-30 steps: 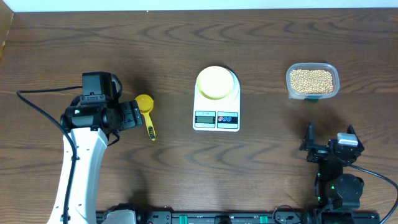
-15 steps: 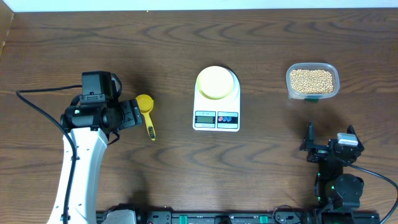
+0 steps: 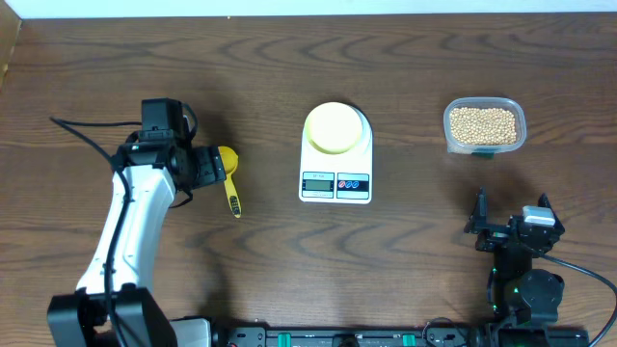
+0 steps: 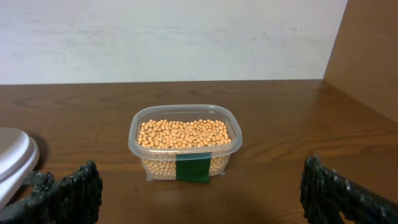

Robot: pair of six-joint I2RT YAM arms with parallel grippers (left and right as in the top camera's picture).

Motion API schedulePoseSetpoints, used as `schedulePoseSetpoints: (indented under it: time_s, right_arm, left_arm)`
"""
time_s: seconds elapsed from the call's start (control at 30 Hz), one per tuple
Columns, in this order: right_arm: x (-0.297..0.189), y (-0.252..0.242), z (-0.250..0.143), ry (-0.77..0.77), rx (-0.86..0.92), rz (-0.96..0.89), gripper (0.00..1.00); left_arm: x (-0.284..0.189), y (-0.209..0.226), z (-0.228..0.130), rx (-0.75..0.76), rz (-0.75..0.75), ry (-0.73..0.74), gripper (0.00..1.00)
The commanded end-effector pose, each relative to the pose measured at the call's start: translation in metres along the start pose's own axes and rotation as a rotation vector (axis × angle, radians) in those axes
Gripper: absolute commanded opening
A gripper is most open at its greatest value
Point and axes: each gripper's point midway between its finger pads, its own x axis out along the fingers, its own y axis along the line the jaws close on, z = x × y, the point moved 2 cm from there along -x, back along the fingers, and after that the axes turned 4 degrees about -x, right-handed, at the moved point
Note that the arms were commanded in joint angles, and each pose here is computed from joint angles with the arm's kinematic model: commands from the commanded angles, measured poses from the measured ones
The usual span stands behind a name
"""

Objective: Scoop item into bowl and weigh 50g on scale
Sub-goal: 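Lower the open left gripper down onto the yellow scoop's cup rim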

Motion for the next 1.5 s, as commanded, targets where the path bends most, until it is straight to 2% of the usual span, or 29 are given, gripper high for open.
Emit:
schedulePoseSetpoints:
  time_s: [0.0,0.43,0.9,1.47]
  right_arm:
    - [0.0,-0.001,0.0,-0.003,-0.007,-0.008,0.99]
    - [0.0,-0.001,0.0,-0.003,-0.007,-0.008,0.99]
    - [0.0,-0.001,0.0,-0.003,-0.007,-0.008,0.99]
    - [0.0,-0.001,0.0,-0.003,-0.007,-0.008,0.99]
  left_arm:
    - [0.001,-0.003,0.017,-0.002,-0.006,-0.031,0.88]
    - [0.012,-0.011,0.036,0.01,-0.023,-0.044,0.88]
    - [0.036,-0.014,0.027,0.022,-0.031,0.036,0.88]
    - [0.051,0.001,0.03,-0.015,-0.013,0.054,0.88]
